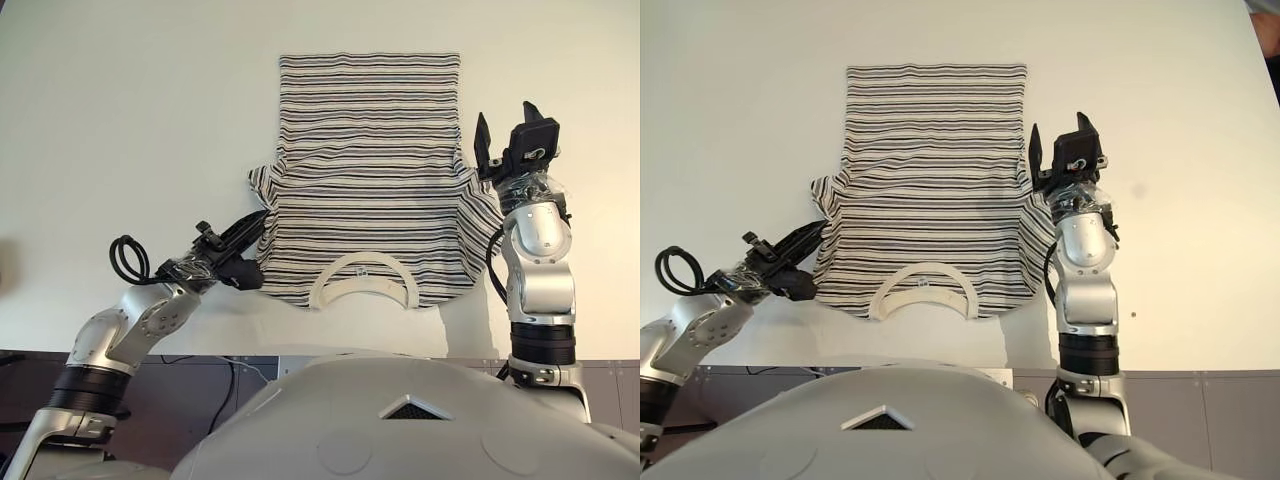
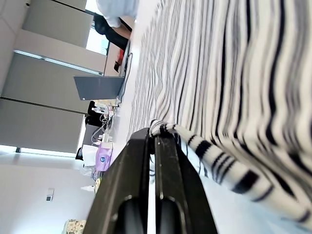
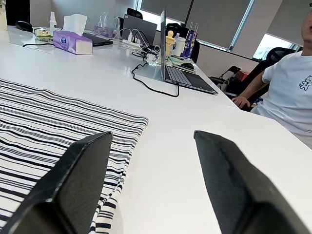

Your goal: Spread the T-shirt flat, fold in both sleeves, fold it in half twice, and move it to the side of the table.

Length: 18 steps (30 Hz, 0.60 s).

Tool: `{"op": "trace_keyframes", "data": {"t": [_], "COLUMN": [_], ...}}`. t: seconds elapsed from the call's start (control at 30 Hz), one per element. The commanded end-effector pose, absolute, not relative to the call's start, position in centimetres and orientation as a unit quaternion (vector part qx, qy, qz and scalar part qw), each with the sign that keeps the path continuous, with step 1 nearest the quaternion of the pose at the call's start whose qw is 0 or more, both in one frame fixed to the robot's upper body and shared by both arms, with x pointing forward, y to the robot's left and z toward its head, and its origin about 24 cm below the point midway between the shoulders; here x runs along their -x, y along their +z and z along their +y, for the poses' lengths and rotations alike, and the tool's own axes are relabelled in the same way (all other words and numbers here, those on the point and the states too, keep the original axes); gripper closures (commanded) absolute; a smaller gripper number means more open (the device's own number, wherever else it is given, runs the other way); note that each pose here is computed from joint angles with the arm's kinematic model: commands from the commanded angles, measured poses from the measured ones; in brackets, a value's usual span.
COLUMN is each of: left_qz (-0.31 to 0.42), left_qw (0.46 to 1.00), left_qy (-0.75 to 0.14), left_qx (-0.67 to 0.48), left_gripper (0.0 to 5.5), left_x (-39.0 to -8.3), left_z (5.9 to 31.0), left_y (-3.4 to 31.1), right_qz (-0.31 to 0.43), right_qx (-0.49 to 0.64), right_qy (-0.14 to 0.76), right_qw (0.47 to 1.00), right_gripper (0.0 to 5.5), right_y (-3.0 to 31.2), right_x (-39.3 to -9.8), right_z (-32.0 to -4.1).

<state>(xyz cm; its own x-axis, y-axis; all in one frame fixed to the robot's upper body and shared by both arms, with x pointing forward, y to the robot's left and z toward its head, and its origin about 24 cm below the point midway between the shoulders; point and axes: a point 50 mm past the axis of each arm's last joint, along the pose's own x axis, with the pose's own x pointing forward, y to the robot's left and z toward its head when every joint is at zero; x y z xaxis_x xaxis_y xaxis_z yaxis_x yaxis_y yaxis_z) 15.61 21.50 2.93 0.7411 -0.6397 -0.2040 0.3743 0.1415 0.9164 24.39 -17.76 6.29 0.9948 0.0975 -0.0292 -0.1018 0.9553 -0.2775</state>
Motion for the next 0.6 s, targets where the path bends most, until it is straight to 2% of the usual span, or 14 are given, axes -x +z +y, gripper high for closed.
{"op": "trace_keyframes", "data": {"t": [0.03,0.33,0.43,0.6], "left_qz": [-0.127,-0.101,-0.088,-0.060], "left_qw": [0.745,0.725,0.725,0.730], "left_qy": [-0.338,-0.427,-0.426,-0.438], "left_qx": [-0.561,-0.531,-0.535,-0.522], "left_gripper": [5.39,5.39,5.39,4.53], "left_x": [-16.3,-15.3,-15.3,-15.1], "left_z": [20.1,18.1,18.0,17.7], "left_y": [3.5,2.1,1.8,1.3], "right_qz": [0.012,0.020,0.021,0.024], "right_qx": [0.149,0.153,0.156,0.160], "right_qy": [0.059,0.072,0.075,0.076], "right_qw": [0.987,0.985,0.985,0.984], "right_gripper": [2.43,2.43,2.43,2.43], "right_y": [6.5,6.2,6.2,6.2], "right_x": [-24.9,-25.1,-25.2,-25.3], "right_z": [-18.2,-18.2,-18.3,-18.6]}}
